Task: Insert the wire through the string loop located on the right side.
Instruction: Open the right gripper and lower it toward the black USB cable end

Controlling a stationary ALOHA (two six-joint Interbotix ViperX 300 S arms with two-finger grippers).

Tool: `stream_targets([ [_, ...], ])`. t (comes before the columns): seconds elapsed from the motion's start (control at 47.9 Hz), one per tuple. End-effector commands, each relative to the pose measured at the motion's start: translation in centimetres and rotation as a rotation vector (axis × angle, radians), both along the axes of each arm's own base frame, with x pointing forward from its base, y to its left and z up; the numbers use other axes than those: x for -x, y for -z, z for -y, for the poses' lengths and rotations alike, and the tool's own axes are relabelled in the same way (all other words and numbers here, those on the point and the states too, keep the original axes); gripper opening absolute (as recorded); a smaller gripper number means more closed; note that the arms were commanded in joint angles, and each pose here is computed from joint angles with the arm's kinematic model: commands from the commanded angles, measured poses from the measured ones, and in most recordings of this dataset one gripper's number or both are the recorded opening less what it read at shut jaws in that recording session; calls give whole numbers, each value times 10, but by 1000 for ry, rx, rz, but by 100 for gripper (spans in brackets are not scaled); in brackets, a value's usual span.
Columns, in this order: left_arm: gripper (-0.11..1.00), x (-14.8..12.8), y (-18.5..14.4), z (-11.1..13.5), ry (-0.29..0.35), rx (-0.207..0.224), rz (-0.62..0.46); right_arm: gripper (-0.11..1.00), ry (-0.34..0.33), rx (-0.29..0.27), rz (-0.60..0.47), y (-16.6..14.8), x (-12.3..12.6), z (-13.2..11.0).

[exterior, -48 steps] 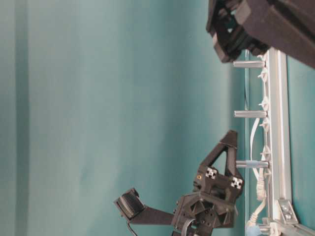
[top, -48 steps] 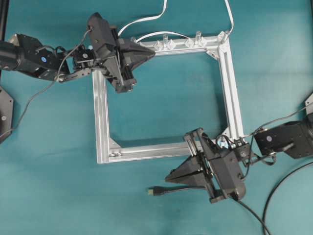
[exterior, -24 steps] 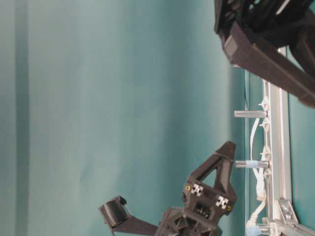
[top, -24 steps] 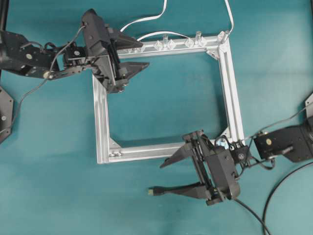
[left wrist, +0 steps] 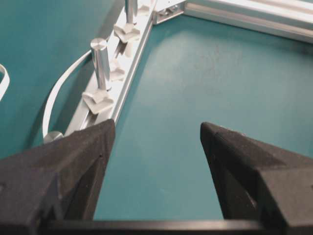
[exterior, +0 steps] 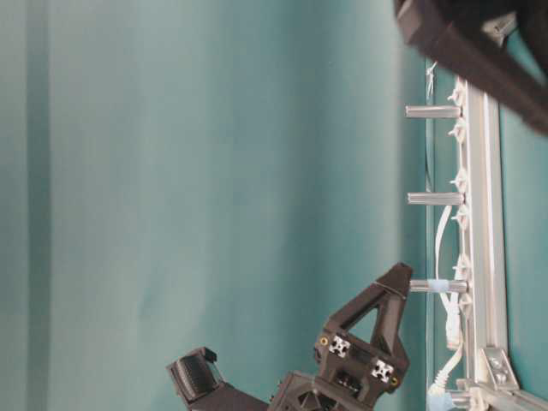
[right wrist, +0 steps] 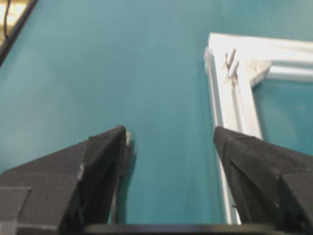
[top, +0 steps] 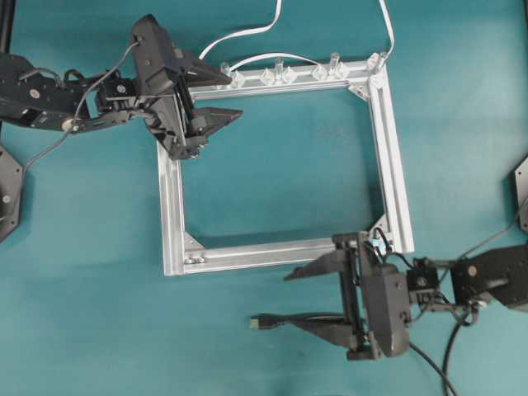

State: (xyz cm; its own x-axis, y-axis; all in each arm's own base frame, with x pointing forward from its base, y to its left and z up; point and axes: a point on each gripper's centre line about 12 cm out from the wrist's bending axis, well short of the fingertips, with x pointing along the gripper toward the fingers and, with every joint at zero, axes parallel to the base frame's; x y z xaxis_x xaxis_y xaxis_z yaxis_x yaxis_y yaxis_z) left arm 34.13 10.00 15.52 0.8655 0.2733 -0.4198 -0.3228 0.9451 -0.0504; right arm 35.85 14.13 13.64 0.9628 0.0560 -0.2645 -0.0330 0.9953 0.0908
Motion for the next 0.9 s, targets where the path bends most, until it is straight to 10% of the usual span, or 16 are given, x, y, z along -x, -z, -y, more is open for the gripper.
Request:
stream_targets([
  [0.0,72,-1,-12,0,7,-19,33,81,15,-23,14,-6,1,-4],
  [0.877,73,-3,-12,7,23,-10,35,81,-3,-52,-58,39,-15,-22],
])
